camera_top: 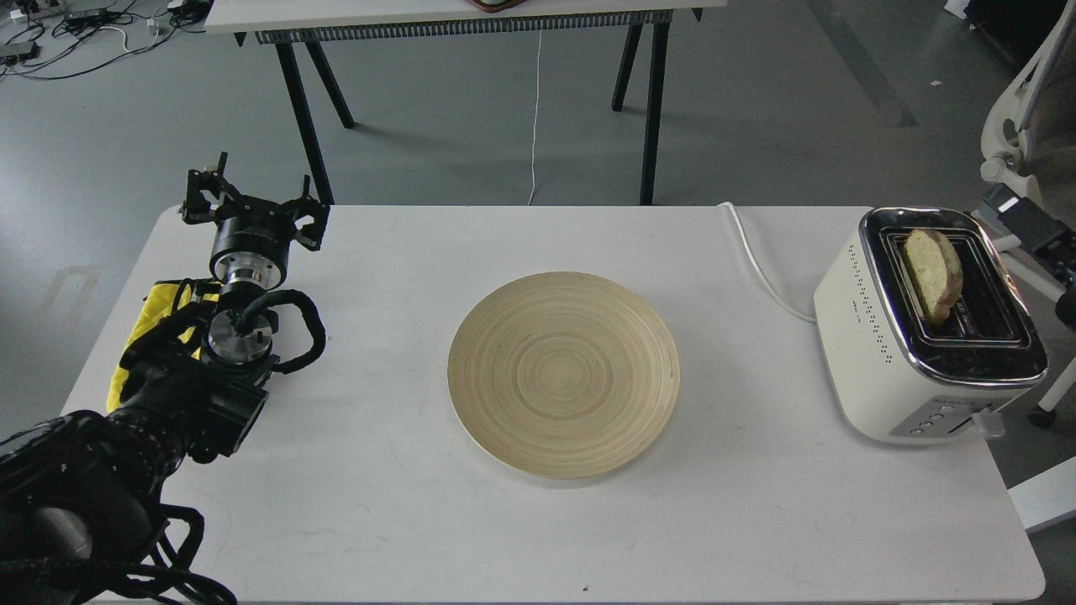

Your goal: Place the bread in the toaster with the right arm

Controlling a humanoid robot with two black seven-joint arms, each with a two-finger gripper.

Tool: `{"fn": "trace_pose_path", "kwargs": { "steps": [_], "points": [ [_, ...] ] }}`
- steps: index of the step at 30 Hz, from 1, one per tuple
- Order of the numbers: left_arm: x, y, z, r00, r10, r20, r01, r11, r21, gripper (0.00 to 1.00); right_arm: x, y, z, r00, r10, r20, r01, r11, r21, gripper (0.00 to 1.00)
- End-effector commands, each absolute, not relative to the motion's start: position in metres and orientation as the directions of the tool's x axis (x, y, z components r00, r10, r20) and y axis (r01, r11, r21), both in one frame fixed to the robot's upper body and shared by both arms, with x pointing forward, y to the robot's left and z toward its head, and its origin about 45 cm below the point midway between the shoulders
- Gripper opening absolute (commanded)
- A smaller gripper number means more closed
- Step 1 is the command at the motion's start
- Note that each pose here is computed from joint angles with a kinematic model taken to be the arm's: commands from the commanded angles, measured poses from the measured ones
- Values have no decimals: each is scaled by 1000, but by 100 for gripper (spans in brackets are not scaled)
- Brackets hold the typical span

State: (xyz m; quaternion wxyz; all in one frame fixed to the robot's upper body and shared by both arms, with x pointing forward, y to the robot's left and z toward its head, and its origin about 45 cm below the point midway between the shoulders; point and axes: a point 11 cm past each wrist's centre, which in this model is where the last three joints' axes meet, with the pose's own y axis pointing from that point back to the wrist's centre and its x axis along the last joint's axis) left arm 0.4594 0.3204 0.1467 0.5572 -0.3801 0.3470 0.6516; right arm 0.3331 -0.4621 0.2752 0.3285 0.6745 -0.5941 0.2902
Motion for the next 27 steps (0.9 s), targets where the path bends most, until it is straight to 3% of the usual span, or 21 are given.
{"fn": "trace_pose_path", "kwargs": {
  "steps": [1, 6, 15, 20, 27],
  "points": [
    [459, 320, 147, -90, 462, -882, -990, -138, 29, 100, 344, -440, 296, 67, -759, 647, -998, -65, 27, 99],
    [459, 320, 147, -90, 462, -882, -990, -138, 29, 100, 352, -362, 306, 159, -884, 440, -980, -197, -41, 99],
    [459, 320, 147, -90, 462, -882, -990, -138, 29, 100, 388, -237, 259, 321, -947, 20, -938, -320, -131, 99],
    [459, 320, 147, -90, 462, -882, -990, -138, 29, 100, 416, -220, 220, 361, -887, -287, -932, -343, -114, 99],
    [459, 320, 147, -90, 462, -882, -990, -138, 29, 100, 435, -222, 181, 347, -784, -514, -936, -324, -138, 99]
  ]
}}
